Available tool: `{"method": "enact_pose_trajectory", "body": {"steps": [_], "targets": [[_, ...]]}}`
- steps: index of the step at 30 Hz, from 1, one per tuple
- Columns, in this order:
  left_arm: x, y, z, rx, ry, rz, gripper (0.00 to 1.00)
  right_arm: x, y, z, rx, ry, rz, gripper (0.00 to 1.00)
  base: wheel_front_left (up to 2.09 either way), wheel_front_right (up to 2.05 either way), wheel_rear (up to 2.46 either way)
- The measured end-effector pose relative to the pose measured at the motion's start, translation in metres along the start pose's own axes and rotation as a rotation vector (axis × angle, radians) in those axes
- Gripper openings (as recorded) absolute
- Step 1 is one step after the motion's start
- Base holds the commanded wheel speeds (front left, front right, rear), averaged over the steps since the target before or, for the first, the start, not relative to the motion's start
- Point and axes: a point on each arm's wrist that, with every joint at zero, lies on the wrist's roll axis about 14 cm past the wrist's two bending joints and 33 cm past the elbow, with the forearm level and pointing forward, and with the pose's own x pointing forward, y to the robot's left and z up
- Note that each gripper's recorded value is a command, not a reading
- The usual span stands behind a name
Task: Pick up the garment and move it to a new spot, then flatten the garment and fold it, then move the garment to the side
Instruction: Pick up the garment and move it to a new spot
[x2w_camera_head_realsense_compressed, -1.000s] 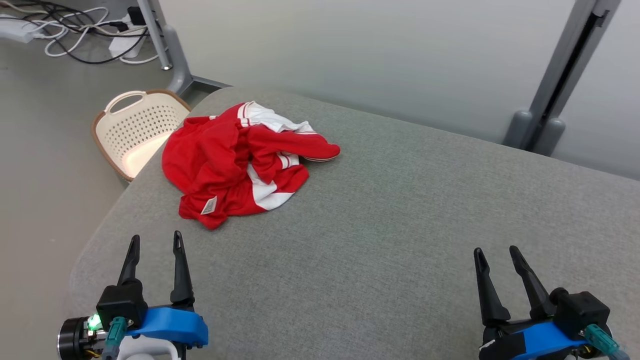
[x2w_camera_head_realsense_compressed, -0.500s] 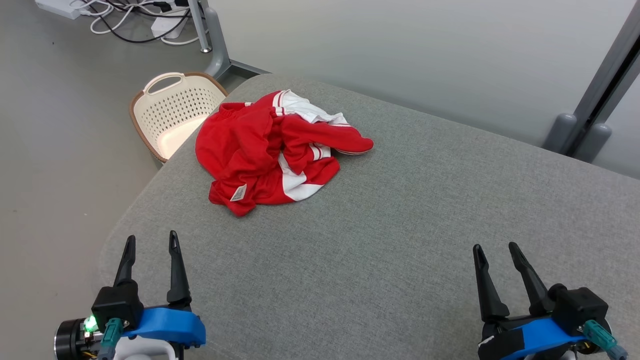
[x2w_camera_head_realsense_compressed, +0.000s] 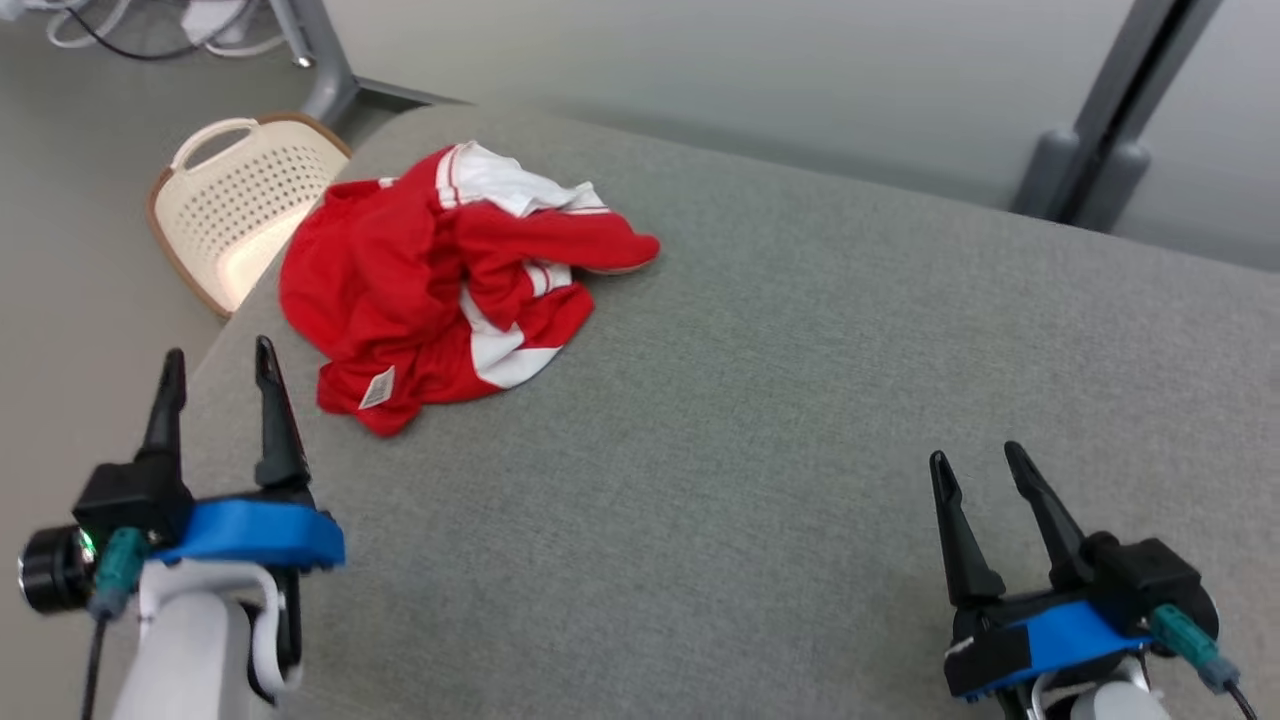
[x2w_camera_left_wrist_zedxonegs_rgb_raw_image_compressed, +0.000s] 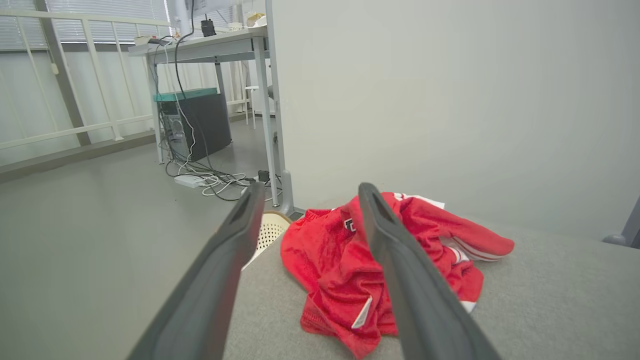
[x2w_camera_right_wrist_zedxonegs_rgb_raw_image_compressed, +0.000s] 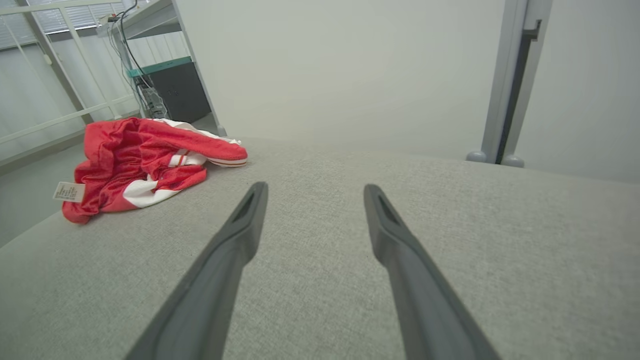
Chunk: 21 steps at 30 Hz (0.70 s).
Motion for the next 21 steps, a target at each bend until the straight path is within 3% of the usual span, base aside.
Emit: {"method": "enact_pose_trajectory", "body": {"steps": [11,21], "targets": [[0.112,-0.044,0.008,0.029,-0.024,-0.124,1.00,-0.007,-0.065,-0.009,-0.061,0.020,-0.156,1.00,0.00,0.00,0.00],[0.171,-0.053,-0.059,0.093,0.198,-0.159,1.00,-0.008,-0.101,-0.008,-0.092,0.016,-0.237,1.00,0.00,0.00,0.00]]}}
